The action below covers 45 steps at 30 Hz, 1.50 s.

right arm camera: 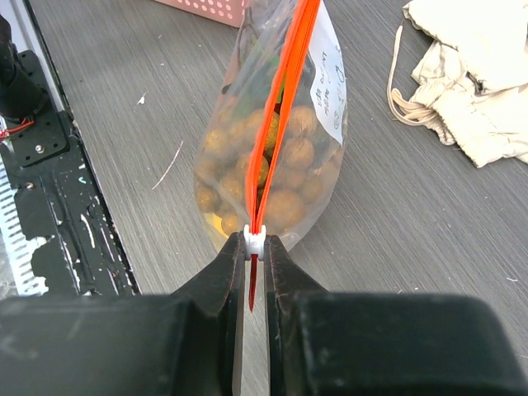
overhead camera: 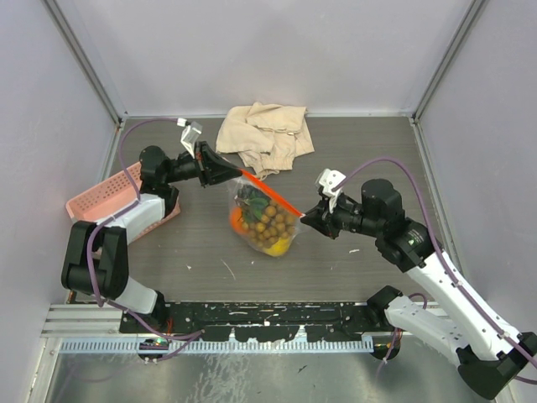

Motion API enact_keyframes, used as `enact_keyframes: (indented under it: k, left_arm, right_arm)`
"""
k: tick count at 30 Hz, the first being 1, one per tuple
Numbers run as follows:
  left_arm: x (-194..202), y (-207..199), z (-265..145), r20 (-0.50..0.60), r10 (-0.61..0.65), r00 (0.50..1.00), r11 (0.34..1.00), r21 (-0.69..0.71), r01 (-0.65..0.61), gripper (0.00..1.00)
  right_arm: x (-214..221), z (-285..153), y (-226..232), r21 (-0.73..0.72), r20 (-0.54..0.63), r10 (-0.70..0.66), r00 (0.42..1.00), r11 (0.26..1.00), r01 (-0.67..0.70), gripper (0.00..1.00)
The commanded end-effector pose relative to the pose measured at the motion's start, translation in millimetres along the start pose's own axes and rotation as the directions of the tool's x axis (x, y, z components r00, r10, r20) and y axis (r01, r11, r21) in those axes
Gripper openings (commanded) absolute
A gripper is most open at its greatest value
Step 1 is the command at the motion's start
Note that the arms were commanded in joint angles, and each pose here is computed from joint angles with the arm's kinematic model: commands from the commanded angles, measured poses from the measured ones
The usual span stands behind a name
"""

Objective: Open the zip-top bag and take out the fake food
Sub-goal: Unzip the zipper food storage bag at the center of the board.

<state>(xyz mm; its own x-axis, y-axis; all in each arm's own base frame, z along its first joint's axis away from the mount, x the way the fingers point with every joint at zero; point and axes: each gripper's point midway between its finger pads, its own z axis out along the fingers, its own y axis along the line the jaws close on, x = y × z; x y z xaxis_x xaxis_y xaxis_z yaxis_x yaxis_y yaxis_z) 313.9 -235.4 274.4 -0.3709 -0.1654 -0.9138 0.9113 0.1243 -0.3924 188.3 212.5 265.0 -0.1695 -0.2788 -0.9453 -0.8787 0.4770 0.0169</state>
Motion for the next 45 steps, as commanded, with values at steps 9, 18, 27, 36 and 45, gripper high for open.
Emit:
enact_keyframes:
  k: [9, 18, 27, 36, 45]
  left_arm:
    - [-25, 16, -8, 0.087, 0.078, 0.993, 0.995, -0.072, -0.072, 0.00]
    - [-24, 22, -9, 0.102, 0.052, 0.993, 0.996, -0.072, -0.044, 0.00]
    - [-49, 21, -14, 0.242, -0.058, 0.969, 0.981, -0.167, 0.100, 0.60]
    - [-63, -13, -52, 0.348, 0.008, 0.937, 0.899, -0.412, 0.145, 0.88]
    - [-27, -33, -76, 0.536, -0.339, 0.773, 0.725, -0.374, 0.577, 0.98]
  right_arm:
    - [-7, -13, 4, 0.017, 0.031, -0.007, 1.000, 1.000, 0.007, 0.01]
    - [-6, -16, 4, 0.027, 0.030, -0.008, 1.000, 1.000, 0.007, 0.01]
    - [-7, -7, -2, 0.028, 0.022, 0.005, 1.000, 1.000, -0.005, 0.01]
    - [-5, -1, -7, 0.043, 0.016, 0.023, 1.000, 0.999, -0.024, 0.01]
    - [-12, 7, -12, 0.042, 0.004, 0.025, 1.000, 0.999, -0.025, 0.01]
